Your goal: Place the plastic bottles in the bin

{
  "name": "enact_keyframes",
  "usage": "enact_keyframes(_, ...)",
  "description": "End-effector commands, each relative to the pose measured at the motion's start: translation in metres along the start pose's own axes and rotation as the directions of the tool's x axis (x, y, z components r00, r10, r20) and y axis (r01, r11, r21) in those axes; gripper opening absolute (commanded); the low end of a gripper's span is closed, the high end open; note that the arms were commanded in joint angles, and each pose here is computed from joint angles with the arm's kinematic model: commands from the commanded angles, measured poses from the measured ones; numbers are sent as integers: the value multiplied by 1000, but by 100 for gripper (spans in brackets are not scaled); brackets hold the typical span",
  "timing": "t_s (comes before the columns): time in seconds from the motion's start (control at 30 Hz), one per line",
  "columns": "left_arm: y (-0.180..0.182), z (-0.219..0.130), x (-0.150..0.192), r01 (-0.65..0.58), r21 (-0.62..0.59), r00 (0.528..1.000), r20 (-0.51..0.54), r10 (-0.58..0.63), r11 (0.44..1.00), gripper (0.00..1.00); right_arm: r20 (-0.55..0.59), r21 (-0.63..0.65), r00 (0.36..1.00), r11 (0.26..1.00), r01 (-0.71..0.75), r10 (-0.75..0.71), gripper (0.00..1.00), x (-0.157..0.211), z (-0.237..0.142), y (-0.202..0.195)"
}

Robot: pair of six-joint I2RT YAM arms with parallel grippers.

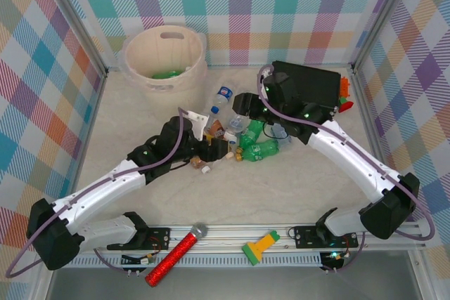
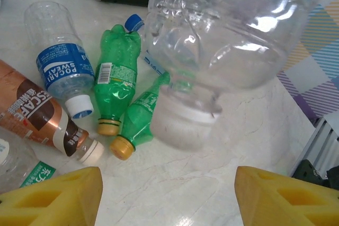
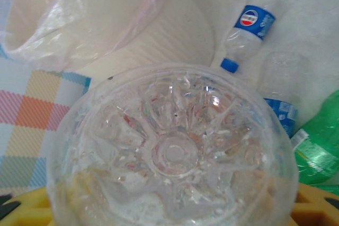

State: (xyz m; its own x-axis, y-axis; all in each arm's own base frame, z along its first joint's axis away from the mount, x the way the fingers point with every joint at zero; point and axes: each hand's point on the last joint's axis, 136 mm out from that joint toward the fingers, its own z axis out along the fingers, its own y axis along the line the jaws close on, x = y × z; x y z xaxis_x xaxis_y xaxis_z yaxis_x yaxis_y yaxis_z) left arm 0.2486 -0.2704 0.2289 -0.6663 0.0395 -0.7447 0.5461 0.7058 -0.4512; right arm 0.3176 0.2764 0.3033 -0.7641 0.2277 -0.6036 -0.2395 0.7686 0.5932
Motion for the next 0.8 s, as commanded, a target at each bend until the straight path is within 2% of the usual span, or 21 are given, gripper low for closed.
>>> enact_keyframes(0.0,-8,4,-8,-48,35,998,28,48,998,66,-15,-98,999,994,48,-49,55,0,-1,29)
enact_keyframes(0.13,-10,8,-11,-61,40,998,31,59,997,63,-49,-132,996,989,68,-75,55,10,4,41)
enact_keyframes(0.23,-14,13,-9,-64,63,998,12,63,996,55,-58,-141,995,987,71,-80,55,13,5,44)
enact_keyframes(0.37,-17,12,-10,-66,78,998,18,65,995,41,-49,-138,996,988,74,-81,55,13,4,43)
enact_keyframes(0.47,-18,11,-11,-65,82,998,19,64,994,26,-42,-134,996,988,78,-84,57,13,4,41)
enact_keyframes(0.57,-20,10,-12,-61,85,998,24,59,994,20,-28,-117,996,990,80,-84,68,12,2,37)
enact_keyframes(0.63,-21,9,-14,-58,87,998,25,56,995,18,-6,-101,997,992,82,-83,83,10,-2,33)
enact_keyframes(0.77,-21,8,-19,-43,74,998,37,41,996,18,44,-67,994,993,99,-96,92,6,-15,24)
